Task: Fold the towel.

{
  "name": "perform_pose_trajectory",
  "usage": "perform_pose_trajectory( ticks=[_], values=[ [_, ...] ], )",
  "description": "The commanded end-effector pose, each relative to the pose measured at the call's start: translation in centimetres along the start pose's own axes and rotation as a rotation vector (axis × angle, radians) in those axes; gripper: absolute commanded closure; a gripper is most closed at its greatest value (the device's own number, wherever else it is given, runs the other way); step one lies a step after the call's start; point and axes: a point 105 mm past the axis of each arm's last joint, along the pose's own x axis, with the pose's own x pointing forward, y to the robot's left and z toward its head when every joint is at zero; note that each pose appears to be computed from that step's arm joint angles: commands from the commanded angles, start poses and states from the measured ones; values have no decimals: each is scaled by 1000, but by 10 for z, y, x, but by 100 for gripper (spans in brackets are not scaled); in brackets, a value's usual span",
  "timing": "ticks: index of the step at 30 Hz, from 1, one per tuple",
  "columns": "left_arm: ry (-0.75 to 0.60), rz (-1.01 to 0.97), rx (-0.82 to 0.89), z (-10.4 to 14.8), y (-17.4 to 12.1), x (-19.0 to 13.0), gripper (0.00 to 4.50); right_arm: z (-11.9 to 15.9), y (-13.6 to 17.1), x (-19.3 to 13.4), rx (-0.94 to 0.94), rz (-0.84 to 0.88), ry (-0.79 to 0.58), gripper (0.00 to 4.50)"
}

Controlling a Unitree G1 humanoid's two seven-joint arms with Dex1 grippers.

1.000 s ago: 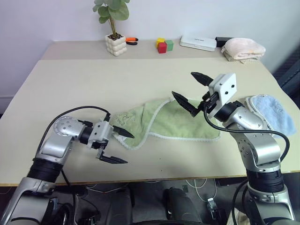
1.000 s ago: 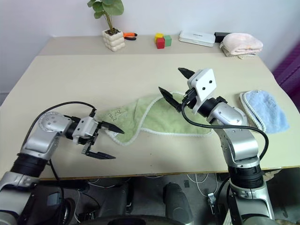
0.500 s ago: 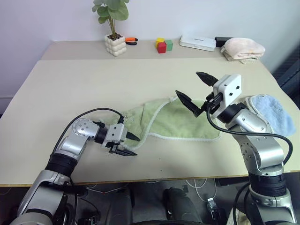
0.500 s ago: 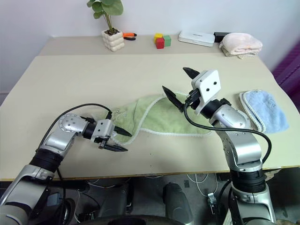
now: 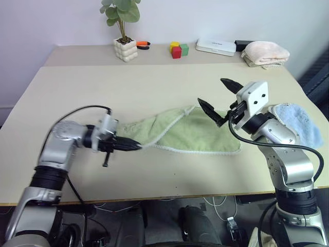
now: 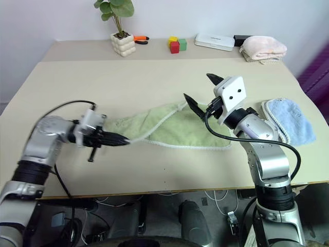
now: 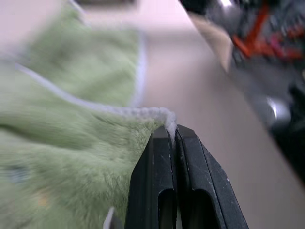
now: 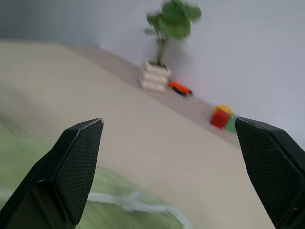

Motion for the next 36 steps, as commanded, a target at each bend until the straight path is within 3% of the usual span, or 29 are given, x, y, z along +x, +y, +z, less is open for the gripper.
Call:
perform_pose_trajectory(
  ticks=[1,6,11,24,32,36],
  values=[
    [-66,61,8,20,0,-20,447,-16,-20,3,-93,-71,103,0],
    [-115,154,-97,26,-11,-48,447,-44,-57,2,-202,-208,253,0],
    [-119,213,-152,19,-29,-55,447,-57,-55,10,-210,-158,313,0],
    [-113,293,-223,5,-55,-55,447,-90,-46,55,307,-98,423,0],
    [-119,301,-223,6,-57,-53,447,-124,-44,62,385,-149,572,0],
    [-116,297,-222,5,-57,-51,447,-126,-41,72,424,-157,574,0]
  ],
)
